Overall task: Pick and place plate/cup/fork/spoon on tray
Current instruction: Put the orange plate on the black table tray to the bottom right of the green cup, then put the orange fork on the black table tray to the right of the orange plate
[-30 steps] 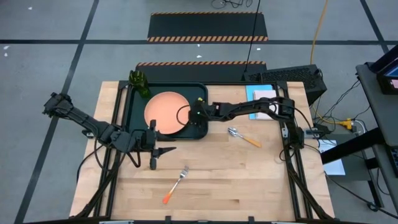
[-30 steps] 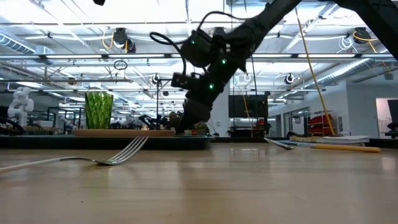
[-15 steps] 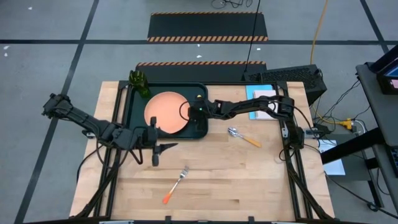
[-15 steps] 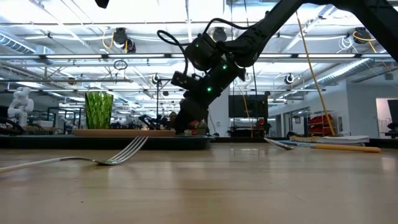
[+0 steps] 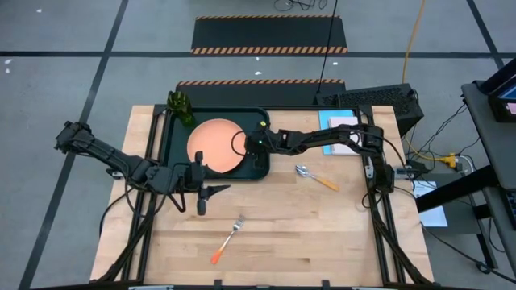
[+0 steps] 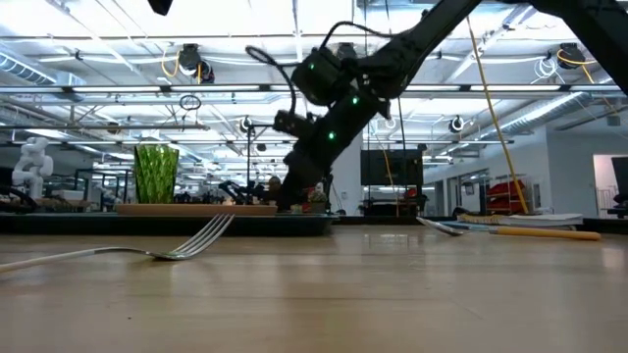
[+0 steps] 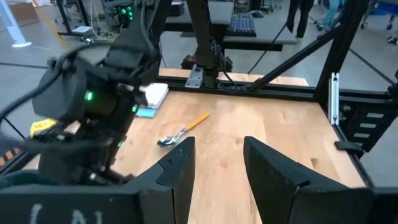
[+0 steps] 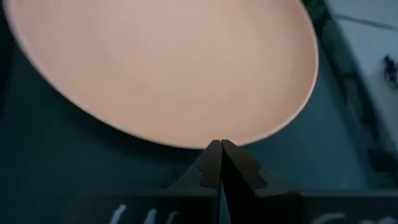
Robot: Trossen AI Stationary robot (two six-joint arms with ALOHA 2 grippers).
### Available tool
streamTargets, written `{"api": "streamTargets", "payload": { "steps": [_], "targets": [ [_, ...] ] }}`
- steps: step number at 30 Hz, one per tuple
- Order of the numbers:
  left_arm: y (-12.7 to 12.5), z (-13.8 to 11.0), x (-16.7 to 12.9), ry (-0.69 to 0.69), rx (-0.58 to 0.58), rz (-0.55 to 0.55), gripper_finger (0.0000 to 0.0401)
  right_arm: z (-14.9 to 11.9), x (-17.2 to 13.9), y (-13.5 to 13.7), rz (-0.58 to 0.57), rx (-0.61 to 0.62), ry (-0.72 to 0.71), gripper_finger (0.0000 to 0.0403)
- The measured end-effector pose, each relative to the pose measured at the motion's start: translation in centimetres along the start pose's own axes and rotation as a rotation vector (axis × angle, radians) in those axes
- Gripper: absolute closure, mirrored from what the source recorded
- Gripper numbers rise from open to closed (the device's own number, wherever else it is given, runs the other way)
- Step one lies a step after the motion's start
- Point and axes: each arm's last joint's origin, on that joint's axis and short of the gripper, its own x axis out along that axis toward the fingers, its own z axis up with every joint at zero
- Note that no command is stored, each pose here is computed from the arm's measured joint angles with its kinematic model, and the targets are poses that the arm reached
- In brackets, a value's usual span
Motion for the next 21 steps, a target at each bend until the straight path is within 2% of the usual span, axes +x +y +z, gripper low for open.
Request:
{"api": "streamTargets", "payload": {
  "steps": [3,10,17,21],
  "targets": [
    [0.0,0.0,0.0,-0.002,-0.004,-0.002,0.0261,-0.9,1.2,0.1,0.002,0.017,0.022,0.0401],
    [0.0,0.1,0.0,-0.01,-0.012,-0.003,0.0261,-1.7,3.3,1.0,0.069,0.017,-0.045,0.0401],
    [0.0,0.2,0.0,-0.015,-0.007,-0.003,0.0261,-1.5,3.0,0.8,0.066,0.016,-0.043,0.0401],
    [0.0,0.1,0.0,-0.008,-0.004,-0.002,0.0261,-0.4,1.0,0.7,0.078,0.021,-0.021,0.0401]
  ]
}}
